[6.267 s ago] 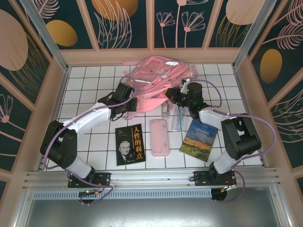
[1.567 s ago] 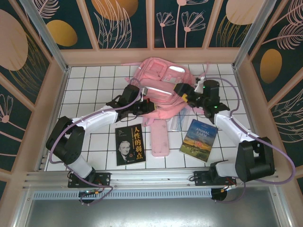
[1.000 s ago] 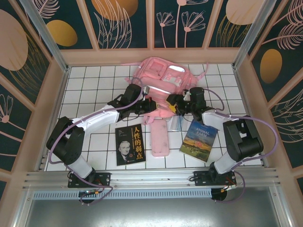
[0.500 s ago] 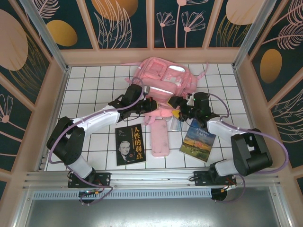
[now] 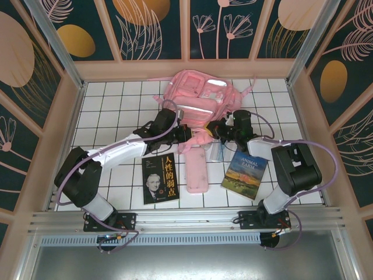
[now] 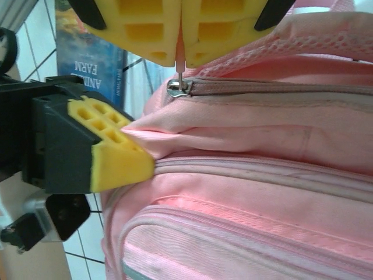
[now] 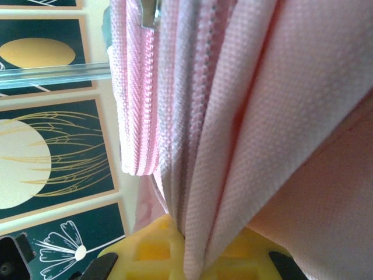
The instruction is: Pack the student bag
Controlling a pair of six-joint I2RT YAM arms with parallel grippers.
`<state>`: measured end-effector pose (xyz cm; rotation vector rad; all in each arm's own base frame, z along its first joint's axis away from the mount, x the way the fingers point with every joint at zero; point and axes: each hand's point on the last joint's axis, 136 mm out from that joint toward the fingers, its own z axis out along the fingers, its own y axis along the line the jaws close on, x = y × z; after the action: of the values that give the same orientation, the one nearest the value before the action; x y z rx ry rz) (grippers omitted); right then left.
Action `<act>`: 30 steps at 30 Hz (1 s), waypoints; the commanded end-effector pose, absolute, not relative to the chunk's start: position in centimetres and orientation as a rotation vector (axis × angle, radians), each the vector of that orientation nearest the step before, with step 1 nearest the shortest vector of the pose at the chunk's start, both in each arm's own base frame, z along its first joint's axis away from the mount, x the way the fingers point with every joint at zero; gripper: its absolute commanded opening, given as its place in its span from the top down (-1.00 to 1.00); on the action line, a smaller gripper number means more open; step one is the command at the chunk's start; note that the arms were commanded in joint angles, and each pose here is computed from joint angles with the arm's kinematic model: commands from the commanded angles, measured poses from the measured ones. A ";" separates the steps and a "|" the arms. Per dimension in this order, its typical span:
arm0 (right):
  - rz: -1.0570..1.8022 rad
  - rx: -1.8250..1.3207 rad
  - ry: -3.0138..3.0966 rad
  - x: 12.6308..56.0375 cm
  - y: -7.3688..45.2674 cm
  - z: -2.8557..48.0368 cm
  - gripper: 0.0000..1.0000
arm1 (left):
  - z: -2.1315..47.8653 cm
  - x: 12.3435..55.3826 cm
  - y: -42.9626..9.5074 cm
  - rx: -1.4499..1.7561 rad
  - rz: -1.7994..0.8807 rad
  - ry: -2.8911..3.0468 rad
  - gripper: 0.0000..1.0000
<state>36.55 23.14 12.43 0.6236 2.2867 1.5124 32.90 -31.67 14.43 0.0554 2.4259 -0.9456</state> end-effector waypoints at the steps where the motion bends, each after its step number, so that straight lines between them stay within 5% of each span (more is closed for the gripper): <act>1: 1.410 0.634 2.117 38.7 19.2 15.7 1.00 | 12.2 34.1 -25.5 -0.044 -0.697 2.451 1.00; 14: 1.346 0.587 2.074 40.9 16.9 18.2 1.00 | 10.1 35.0 -18.4 -0.008 -0.330 2.474 1.00; 21: 1.227 0.387 2.147 45.3 17.6 17.6 1.00 | 16.0 35.5 -22.6 -0.001 -0.697 2.320 1.00; 27: 1.175 0.346 2.192 49.9 18.3 17.1 1.00 | 20.7 31.3 -27.9 0.088 -0.925 2.195 1.00; 29: 1.165 0.358 2.197 50.8 18.3 17.0 0.80 | 21.1 30.3 -29.7 0.094 -1.042 2.179 1.00; 30: 1.158 0.369 2.207 51.1 18.2 16.9 0.46 | 21.0 30.2 -30.5 0.098 -1.080 2.183 1.00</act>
<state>47.11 21.25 15.66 0.3461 2.3045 1.3324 32.38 -27.30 19.21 0.0568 2.2167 -0.8499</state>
